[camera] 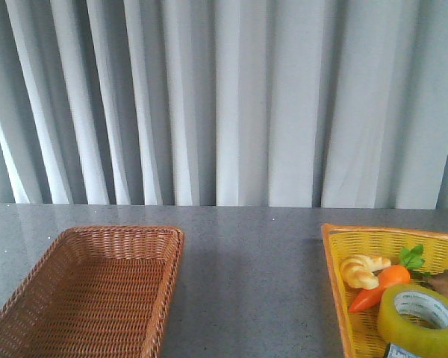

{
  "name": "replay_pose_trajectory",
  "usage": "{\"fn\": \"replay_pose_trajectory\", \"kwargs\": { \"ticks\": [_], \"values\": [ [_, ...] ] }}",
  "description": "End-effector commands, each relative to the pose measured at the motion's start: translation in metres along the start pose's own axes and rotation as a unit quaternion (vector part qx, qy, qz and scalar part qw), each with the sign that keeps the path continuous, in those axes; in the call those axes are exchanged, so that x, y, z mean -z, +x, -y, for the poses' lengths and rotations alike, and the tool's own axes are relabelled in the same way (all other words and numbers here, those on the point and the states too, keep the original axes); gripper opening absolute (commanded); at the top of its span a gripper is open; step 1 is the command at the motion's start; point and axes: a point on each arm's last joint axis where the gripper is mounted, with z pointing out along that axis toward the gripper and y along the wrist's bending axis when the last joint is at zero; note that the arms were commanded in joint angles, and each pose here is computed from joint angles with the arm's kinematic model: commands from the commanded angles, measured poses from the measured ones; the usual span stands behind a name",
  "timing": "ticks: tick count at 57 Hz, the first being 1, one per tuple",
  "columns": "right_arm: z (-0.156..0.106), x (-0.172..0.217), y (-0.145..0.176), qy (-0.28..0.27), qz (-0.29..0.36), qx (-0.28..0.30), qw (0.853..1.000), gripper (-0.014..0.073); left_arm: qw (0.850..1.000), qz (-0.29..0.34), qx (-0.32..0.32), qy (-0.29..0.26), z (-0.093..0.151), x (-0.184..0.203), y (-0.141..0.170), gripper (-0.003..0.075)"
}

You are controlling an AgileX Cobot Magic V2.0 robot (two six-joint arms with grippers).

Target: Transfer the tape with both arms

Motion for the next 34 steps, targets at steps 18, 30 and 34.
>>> {"fn": "replay_pose_trajectory", "kwargs": {
  "ticks": [18, 30, 34],
  "values": [
    [-0.0001, 0.0074, -0.0161, -0.002, 0.047, 0.022, 0.999, 0.0161, 0.995, 0.090, 0.044, 0.025, 0.0049, 0.0070, -0.0244, 0.0012],
    [-0.0002, 0.0071, -0.0130, -0.003, 0.030, 0.024, 0.999, 0.0444, 0.995, 0.082, 0.043, 0.024, 0.0048, 0.0067, -0.0230, 0.0078],
    [-0.0012, 0.0071, -0.0126, -0.008, 0.028, 0.015, 0.999, 0.0537, 0.995, 0.082, 0.046, 0.025, 0.0049, 0.0067, -0.0230, 0.0140]
  ]
}}
